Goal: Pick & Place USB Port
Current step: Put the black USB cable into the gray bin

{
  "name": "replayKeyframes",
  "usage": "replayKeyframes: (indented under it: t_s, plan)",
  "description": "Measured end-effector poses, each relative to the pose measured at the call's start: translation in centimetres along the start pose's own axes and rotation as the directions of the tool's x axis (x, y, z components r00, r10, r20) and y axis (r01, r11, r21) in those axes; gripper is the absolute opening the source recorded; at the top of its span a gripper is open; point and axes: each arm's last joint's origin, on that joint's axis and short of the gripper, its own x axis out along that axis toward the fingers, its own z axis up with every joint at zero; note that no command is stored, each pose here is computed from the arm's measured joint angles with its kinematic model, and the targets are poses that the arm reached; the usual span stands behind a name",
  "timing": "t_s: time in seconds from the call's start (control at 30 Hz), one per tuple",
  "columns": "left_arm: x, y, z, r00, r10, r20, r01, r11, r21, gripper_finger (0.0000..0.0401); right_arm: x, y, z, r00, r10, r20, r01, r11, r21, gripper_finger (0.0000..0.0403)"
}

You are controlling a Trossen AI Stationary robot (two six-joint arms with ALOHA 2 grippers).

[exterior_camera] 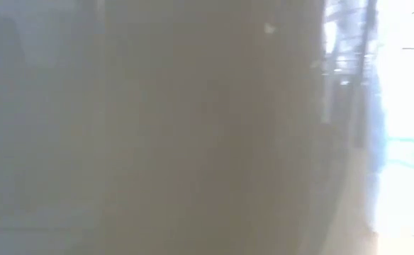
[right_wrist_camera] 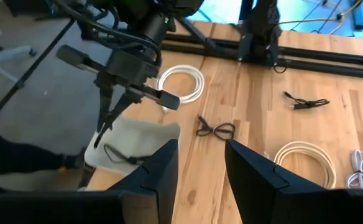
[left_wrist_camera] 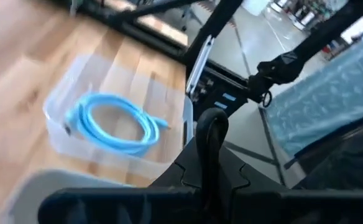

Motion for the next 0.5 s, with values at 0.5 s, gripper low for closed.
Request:
replayKeyframes:
  t_s: [0.5]
  plan:
    - [0.9,1.8,-2.4,0.976,0.158,-0.149,-0.188,0.959,-0.212,0.0000,0.1,1.6,-0.3,0.999,0.043,-0.031,-0.045,0.997,-0.062,0.0124]
